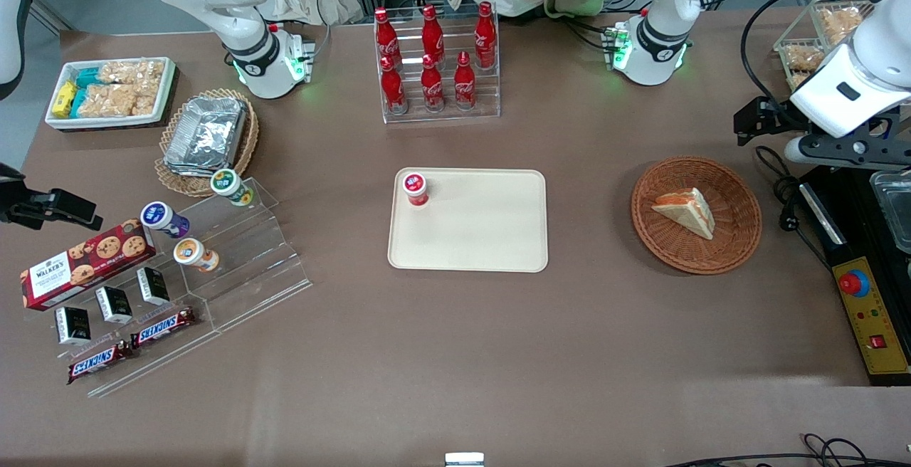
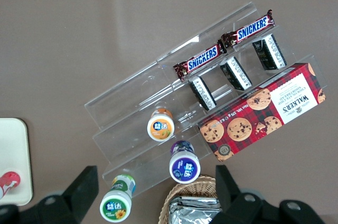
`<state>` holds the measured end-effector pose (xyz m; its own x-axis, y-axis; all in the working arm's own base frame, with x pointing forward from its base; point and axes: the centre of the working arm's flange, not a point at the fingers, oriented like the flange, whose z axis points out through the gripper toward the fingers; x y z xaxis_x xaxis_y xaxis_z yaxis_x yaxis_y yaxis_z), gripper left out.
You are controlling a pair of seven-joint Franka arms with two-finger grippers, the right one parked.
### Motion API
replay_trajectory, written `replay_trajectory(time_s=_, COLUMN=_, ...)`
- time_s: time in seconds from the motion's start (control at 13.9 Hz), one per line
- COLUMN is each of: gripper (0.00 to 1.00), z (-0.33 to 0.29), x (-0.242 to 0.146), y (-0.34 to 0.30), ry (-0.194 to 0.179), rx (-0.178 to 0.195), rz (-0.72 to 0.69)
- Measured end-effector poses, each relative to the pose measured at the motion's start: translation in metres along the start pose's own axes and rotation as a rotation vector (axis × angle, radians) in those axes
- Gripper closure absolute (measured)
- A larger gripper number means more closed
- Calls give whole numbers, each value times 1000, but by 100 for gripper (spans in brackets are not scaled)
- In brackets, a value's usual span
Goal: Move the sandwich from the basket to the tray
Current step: 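Move the left gripper over the sandwich in the wicker basket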
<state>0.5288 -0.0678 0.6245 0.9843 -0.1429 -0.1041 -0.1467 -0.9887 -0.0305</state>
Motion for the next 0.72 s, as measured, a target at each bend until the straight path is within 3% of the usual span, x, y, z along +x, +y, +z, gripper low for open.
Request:
replay_trajectory(time_s=0.36, gripper=0, z=0, x=-3, y=-16, ry=-13, rx=-1, rz=-49)
replay_trajectory(time_s=0.72, gripper=0, z=22, x=0, y=-14, ry=-46, rx=5, rz=-348)
